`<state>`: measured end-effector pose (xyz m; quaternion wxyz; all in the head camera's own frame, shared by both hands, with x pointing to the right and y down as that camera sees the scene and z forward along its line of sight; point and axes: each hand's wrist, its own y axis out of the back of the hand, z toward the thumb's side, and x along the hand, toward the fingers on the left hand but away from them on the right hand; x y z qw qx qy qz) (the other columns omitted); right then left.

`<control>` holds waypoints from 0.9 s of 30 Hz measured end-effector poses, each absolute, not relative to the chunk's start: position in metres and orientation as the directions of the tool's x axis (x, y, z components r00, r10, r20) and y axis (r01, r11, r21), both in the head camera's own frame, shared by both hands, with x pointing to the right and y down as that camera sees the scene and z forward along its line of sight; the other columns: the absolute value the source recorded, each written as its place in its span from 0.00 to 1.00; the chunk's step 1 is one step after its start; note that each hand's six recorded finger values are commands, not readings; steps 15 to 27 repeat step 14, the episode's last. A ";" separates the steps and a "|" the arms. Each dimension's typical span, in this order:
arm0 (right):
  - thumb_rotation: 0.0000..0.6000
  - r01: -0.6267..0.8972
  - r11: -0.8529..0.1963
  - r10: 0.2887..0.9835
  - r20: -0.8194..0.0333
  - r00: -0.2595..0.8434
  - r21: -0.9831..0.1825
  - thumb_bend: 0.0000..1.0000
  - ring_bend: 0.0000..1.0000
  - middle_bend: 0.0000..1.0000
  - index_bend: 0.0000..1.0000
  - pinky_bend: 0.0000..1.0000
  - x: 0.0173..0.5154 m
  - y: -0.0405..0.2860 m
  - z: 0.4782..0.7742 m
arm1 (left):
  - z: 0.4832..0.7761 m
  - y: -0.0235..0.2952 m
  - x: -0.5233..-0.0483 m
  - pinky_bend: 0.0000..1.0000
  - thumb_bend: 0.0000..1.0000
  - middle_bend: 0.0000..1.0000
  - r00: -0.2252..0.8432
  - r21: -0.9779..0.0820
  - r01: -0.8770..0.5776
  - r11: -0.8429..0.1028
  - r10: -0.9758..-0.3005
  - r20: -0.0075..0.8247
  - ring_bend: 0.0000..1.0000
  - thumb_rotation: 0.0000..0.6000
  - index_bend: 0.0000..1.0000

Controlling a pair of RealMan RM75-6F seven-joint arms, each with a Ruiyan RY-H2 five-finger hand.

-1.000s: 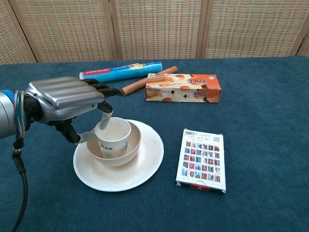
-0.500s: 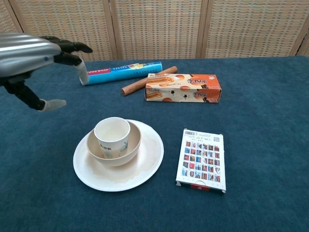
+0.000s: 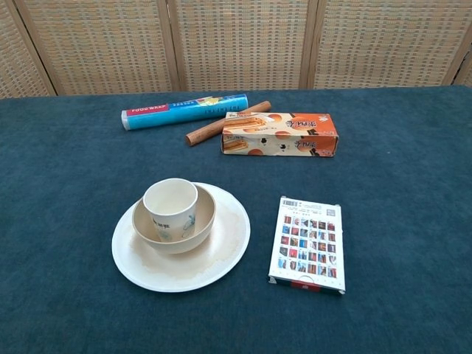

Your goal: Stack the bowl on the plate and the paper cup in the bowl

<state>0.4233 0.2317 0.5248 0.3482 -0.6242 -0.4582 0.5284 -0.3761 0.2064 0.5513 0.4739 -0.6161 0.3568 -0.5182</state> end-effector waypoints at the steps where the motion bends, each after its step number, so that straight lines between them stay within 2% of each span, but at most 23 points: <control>1: 1.00 0.207 -0.338 0.940 -0.340 0.023 -0.918 0.15 0.00 0.00 0.00 0.00 0.422 0.232 0.525 | 0.552 0.212 -0.382 0.00 0.09 0.00 0.198 -0.953 0.055 -0.297 -0.932 0.302 0.00 1.00 0.12; 10: 1.00 0.167 -0.344 0.939 -0.343 0.040 -0.924 0.15 0.00 0.00 0.00 0.00 0.413 0.230 0.532 | 0.552 0.233 -0.412 0.00 0.08 0.00 0.162 -0.956 0.048 -0.290 -0.942 0.294 0.00 1.00 0.07; 27: 1.00 0.161 -0.351 0.936 -0.348 0.049 -0.922 0.15 0.00 0.00 0.00 0.00 0.410 0.231 0.533 | 0.549 0.233 -0.419 0.00 0.08 0.00 0.145 -0.957 0.047 -0.286 -0.946 0.290 0.00 1.00 0.07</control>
